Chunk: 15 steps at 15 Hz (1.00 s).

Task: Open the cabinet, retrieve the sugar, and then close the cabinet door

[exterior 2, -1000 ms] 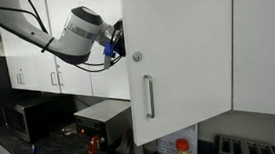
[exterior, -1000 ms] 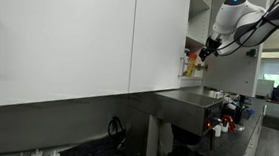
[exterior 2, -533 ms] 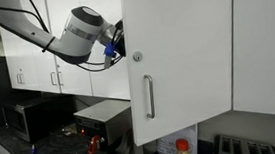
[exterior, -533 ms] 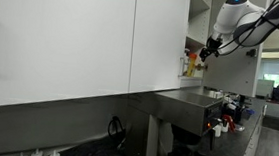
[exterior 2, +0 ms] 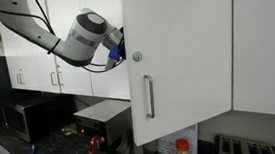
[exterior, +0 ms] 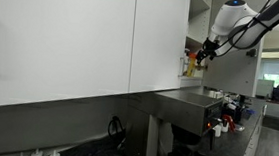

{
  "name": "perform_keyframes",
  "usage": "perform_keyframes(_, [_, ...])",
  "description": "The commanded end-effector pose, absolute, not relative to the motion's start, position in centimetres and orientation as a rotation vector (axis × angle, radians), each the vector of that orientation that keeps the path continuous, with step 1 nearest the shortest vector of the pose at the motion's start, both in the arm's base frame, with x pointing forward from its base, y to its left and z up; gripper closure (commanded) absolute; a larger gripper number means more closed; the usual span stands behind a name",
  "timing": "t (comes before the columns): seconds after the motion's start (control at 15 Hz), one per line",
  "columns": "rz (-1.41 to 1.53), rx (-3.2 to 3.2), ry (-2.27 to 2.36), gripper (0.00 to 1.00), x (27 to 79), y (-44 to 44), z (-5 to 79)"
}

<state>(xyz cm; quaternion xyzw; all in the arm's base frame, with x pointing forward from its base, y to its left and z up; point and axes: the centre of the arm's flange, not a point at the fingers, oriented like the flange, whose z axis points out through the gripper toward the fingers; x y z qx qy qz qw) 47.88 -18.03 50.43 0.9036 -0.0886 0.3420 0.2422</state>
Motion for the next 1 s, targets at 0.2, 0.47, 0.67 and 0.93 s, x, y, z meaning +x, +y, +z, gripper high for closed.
perform_keyframes(0.2, [0.976,2.534,-0.183,0.00,50.3,-20.0,50.2])
perform_keyframes(0.47, [1.012,2.569,-0.161,0.00,51.3,-21.0,50.1])
perform_keyframes(0.67, [1.034,2.600,-0.148,0.00,51.9,-21.2,50.1])
perform_keyframes(0.93, [1.059,2.633,-0.127,0.00,52.6,-20.9,50.4])
